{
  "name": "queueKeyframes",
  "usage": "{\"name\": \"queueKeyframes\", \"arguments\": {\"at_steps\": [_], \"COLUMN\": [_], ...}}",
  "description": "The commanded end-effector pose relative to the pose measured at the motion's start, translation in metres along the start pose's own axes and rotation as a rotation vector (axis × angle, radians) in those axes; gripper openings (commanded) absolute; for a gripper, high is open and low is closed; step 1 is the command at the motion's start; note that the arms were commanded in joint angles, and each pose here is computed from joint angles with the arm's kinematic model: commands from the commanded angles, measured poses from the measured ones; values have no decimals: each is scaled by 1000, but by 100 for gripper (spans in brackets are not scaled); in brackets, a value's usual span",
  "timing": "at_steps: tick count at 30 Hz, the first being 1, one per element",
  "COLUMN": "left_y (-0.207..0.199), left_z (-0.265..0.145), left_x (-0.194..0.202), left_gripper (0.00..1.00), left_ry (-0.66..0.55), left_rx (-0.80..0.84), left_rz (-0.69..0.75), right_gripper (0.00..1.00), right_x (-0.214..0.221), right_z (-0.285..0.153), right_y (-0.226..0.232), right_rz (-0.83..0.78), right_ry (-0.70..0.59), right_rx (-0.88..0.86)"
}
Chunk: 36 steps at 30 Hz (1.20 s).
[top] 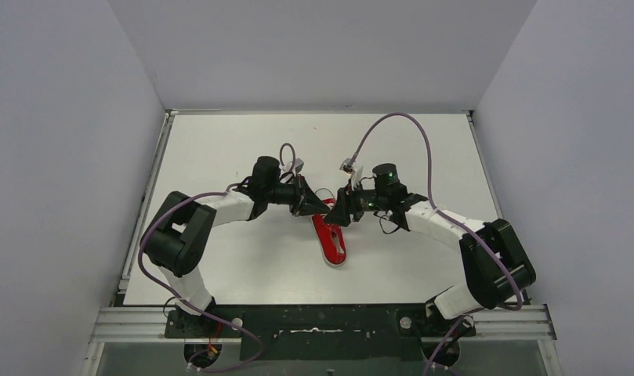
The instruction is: Tie the shoes
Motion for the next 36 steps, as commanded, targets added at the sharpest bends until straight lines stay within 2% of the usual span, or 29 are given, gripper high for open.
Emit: {"name": "queueKeyframes", "arguments": {"at_steps": [1,6,10,16,25,29,32,35,36], "left_y": [-23,-20,-20,-18,-16,-19,-13,3,7], "left_z": [-4,-4,-4,-5,-5,-7,-11,-22,-27], "left_x": [-5,-4,-5,-5,-10,-10,-4,9,13], "left_gripper": [0,0,0,0,0,0,10,25,38], "left_ry": [21,24,26,23,16,2,5,35,42], "left_rx": [86,80,81,74,69,64,3,-140,-186], "left_rz": [74,70,71,65,70,124,188,249,271], "right_gripper": [50,45,44,28,0,0,0,0,0], "right_x": [-25,-20,-18,-18,-5,2,8,3,5], "right_z": [7,15,16,13,-1,-15,-28,-41,-44], "right_y": [8,2,-1,11,15,13,17,29,33], "right_rz": [-99,-94,-101,-102,-48,110,254,408,465], "right_ry": [-93,-60,-52,-45,22,176,350,466,500], "right_rx": [-59,-68,-65,-117,-49,111,217,279,281]}}
Point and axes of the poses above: each gripper's point midway between its finger pads, its own z axis out along the fingers, its own y axis along the line the jaws close on, x = y × z, the point moved 7 cm from there along -z, back along the fingers, and after that the axes turned 7 degrees about z, right-handed, at the moved point
